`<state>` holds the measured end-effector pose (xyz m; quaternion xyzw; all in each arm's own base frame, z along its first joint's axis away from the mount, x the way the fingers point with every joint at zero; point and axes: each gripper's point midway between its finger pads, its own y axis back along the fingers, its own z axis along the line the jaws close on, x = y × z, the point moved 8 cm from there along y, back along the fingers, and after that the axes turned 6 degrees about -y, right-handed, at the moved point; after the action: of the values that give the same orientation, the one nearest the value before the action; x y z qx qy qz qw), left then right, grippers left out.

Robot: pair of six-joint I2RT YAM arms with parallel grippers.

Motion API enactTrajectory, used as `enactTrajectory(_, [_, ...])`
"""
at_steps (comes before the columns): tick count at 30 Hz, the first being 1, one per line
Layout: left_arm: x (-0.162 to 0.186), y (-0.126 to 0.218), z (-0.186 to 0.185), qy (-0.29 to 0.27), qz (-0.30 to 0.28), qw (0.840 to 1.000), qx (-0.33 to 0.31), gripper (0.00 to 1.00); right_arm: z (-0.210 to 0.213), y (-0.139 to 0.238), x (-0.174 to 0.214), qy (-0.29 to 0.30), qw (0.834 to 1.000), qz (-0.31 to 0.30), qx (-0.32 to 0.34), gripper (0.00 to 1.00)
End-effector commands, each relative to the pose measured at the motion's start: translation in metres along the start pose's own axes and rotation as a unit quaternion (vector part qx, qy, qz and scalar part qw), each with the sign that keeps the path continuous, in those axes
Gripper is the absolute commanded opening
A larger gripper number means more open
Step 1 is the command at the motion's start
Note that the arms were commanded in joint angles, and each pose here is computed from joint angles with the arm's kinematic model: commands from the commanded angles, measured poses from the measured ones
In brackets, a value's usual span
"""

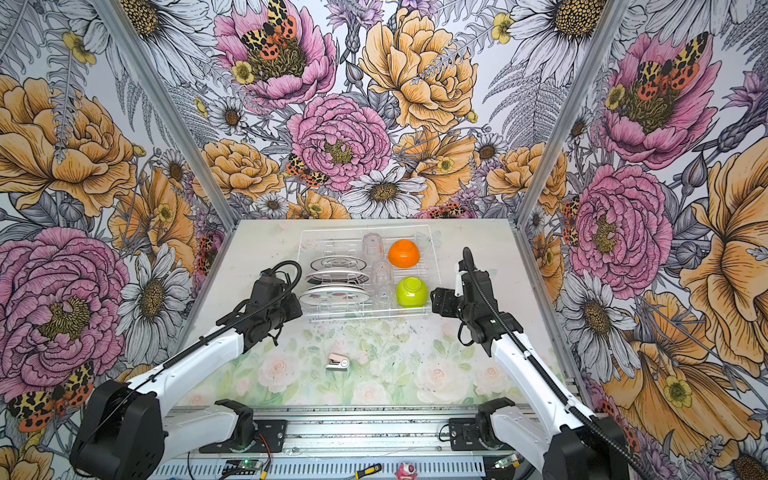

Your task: Unload the mixed dishes from the dish rack

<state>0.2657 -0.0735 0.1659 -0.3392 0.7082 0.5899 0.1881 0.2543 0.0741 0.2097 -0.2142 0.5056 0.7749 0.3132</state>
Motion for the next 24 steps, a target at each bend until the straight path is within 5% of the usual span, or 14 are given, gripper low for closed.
enactTrajectory(1, [0.018,-0.002,0.014,-0.016,0.044,0.999,-0.022,0.17,0.006,-0.005,-0.009,0.018,1.000,0.004,0.004,0.71])
enactTrajectory(21, [0.027,0.005,0.007,-0.022,0.034,0.999,0.023,0.21,-0.002,-0.033,0.016,0.021,0.997,0.052,0.058,0.32])
enactTrajectory(24, [0.031,0.003,0.008,-0.026,0.038,0.999,0.020,0.22,-0.005,-0.034,0.023,0.022,0.996,0.059,0.062,0.18])
